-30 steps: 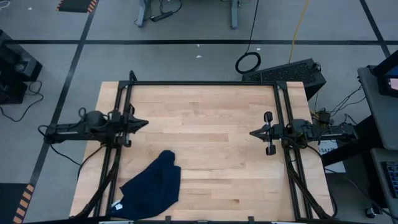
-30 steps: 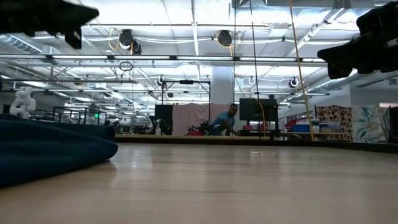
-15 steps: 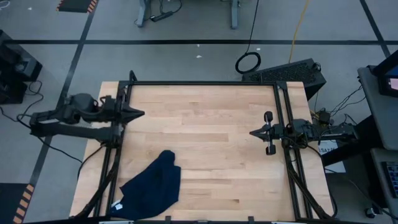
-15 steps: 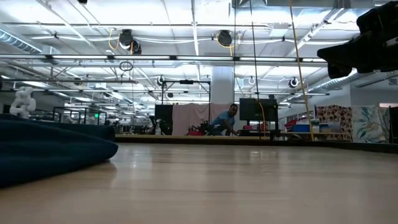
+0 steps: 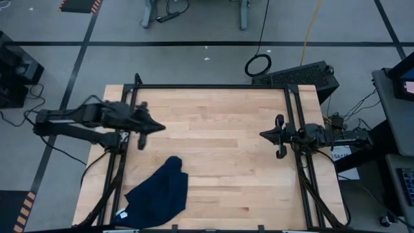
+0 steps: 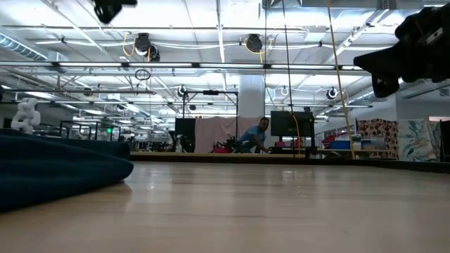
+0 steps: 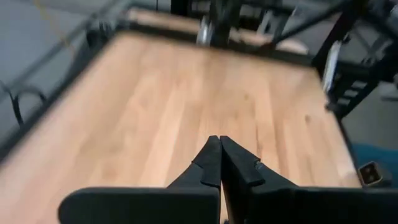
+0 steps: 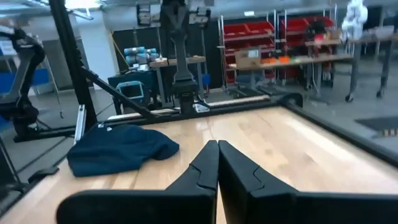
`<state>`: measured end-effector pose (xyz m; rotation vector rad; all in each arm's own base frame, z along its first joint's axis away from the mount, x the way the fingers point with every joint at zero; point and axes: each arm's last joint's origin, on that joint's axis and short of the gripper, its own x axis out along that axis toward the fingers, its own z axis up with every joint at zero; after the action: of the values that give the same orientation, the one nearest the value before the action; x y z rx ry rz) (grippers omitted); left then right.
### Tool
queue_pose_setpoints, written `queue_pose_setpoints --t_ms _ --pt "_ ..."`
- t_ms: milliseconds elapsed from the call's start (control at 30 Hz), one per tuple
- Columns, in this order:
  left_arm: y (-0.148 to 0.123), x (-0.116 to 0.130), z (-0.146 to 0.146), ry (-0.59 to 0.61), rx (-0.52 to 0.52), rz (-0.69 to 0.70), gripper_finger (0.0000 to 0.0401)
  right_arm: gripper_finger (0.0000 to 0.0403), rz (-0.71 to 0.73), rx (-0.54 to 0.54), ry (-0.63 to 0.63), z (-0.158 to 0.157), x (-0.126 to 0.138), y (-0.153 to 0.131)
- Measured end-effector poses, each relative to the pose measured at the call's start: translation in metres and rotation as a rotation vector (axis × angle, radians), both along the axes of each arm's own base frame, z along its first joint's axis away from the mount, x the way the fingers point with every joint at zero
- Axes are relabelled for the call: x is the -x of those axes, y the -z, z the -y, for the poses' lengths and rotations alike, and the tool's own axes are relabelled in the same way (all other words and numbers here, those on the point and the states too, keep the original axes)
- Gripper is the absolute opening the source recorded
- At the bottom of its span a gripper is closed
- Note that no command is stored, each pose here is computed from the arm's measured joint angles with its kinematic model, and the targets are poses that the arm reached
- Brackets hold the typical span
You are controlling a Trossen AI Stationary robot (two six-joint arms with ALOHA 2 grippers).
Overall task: Roll towel into tight, uniform cylinder
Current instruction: Roll the blue cloth napkin
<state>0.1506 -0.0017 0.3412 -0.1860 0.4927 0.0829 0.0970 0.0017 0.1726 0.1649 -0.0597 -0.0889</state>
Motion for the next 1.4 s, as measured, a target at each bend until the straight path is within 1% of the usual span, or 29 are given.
queue_pose_setpoints --t_ms 133,200,300,367,433,500,600,700,800,867,933,1000,1100,1267,1333,1400 --pt "0.031 -0.017 0.001 -0.047 0.073 -0.134 0.0003 0.0 -0.005 -0.029 -0.003 0.0 0.0 0.001" --pt "0.046 -0.023 0.001 -0.08 0.107 -0.198 0.0013 0.0 -0.005 -0.037 -0.003 0.0 0.0 0.001" --pt "0.068 -0.031 0.002 -0.128 0.163 -0.29 0.0046 0.0 -0.005 -0.044 -0.002 0.0 0.0 0.0" --pt "0.08 -0.036 0.004 -0.144 0.181 -0.342 0.0072 0.0 0.0 -0.043 0.014 0.001 0.001 -0.005" --pt "0.09 -0.04 0.006 -0.159 0.193 -0.391 0.01 0.0 0.023 -0.054 0.072 0.002 0.004 -0.017" --pt "0.097 -0.044 0.007 -0.169 0.201 -0.428 0.0124 0.0 0.013 -0.052 0.13 0.004 0.007 -0.031" --pt "0.104 -0.051 0.008 -0.182 0.203 -0.466 0.0149 0.0 -0.01 -0.021 0.151 0.005 0.014 -0.06" --pt "0.11 -0.055 0.008 -0.186 0.197 -0.499 0.016 0.0 -0.037 -0.011 0.154 0.006 0.019 -0.094" --pt "0.115 -0.058 0.008 -0.187 0.192 -0.523 0.0161 0.0 -0.104 0.001 0.152 0.005 0.021 -0.127" --pt "0.117 -0.059 0.008 -0.189 0.191 -0.535 0.0162 0.0 -0.154 0.014 0.151 0.005 0.018 -0.143" --pt "0.119 -0.06 0.008 -0.193 0.196 -0.551 0.0162 0.0 -0.202 0.023 0.15 0.005 0.01 -0.152" --pt "0.121 -0.06 0.009 -0.183 0.2 -0.57 0.0162 0.0 -0.257 0.03 0.131 0.003 -0.001 -0.15" --pt "0.123 -0.058 0.013 -0.149 0.218 -0.611 0.0162 0.0 -0.339 0.017 0.067 0.0 -0.016 -0.142" --pt "0.123 -0.056 0.021 -0.099 0.248 -0.628 0.0162 0.0 -0.48 -0.027 0.038 -0.005 -0.039 -0.11" --pt "0.123 -0.056 0.026 -0.098 0.251 -0.63 0.0162 0.0 -0.508 -0.036 0.032 -0.007 -0.047 -0.097" --pt "0.124 -0.056 0.03 -0.111 0.23 -0.618 0.0162 0.0 -0.505 -0.045 0.023 -0.01 -0.055 -0.087"
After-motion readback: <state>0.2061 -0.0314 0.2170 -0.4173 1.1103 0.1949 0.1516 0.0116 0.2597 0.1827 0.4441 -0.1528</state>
